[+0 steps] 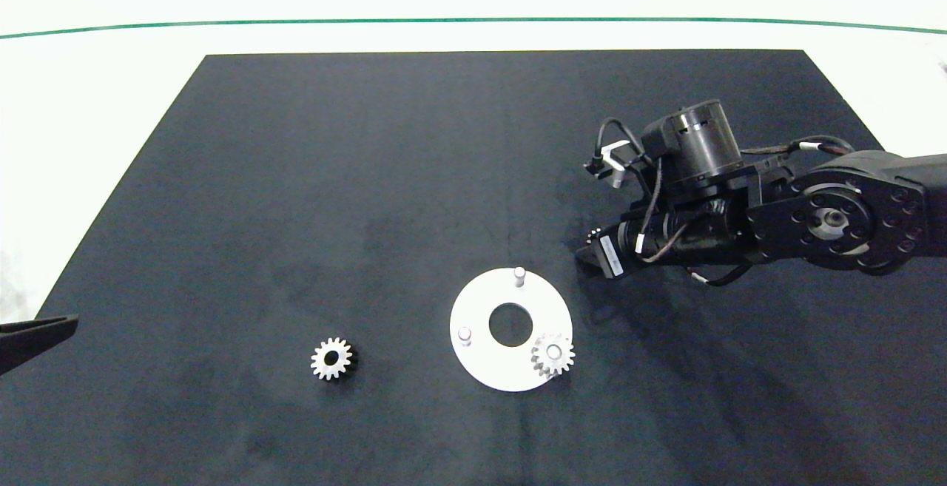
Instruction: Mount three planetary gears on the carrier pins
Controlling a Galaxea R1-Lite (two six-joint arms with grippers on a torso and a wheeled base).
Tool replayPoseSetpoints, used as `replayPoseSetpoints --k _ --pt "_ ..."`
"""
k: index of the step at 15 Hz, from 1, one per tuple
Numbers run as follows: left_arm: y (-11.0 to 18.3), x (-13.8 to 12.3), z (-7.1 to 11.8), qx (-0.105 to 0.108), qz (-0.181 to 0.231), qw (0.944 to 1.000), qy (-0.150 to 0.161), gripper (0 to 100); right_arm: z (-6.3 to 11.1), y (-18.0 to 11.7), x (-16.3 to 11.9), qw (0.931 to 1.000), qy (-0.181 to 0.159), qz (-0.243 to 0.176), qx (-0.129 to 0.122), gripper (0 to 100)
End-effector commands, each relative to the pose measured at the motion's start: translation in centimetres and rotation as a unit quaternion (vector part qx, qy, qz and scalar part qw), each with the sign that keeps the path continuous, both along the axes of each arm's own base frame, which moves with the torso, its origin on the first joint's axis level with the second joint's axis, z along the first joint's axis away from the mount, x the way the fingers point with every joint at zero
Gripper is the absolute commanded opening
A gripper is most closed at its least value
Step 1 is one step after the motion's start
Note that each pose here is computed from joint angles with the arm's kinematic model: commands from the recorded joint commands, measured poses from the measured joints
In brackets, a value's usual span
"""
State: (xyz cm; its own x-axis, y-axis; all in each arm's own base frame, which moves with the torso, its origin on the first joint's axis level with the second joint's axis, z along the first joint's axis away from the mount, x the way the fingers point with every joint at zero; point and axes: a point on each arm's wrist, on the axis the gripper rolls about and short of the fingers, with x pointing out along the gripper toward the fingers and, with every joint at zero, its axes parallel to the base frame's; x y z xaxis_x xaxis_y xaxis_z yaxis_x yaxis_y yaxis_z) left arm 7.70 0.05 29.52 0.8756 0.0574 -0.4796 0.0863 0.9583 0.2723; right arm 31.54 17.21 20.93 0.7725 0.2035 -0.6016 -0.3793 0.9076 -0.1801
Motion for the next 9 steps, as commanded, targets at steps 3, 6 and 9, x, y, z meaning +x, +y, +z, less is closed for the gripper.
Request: replayPoseSetpoints --k 3,6,9 --pt "0.00 -0.07 -0.06 0.001 -0.001 1.0000 0.002 100 -0.14 -0.04 -0.14 1.0000 0.000 0.002 0.005 51" --pt "0.00 -0.07 -0.06 0.001 0.000 1.0000 0.002 100 -0.14 -0.04 -0.14 1.0000 0.001 0.002 0.008 45" --pt "0.00 -0.07 -0.06 0.001 0.000 1.0000 0.002 100 0.06 -0.04 -0.46 1.0000 0.000 0.003 0.008 39"
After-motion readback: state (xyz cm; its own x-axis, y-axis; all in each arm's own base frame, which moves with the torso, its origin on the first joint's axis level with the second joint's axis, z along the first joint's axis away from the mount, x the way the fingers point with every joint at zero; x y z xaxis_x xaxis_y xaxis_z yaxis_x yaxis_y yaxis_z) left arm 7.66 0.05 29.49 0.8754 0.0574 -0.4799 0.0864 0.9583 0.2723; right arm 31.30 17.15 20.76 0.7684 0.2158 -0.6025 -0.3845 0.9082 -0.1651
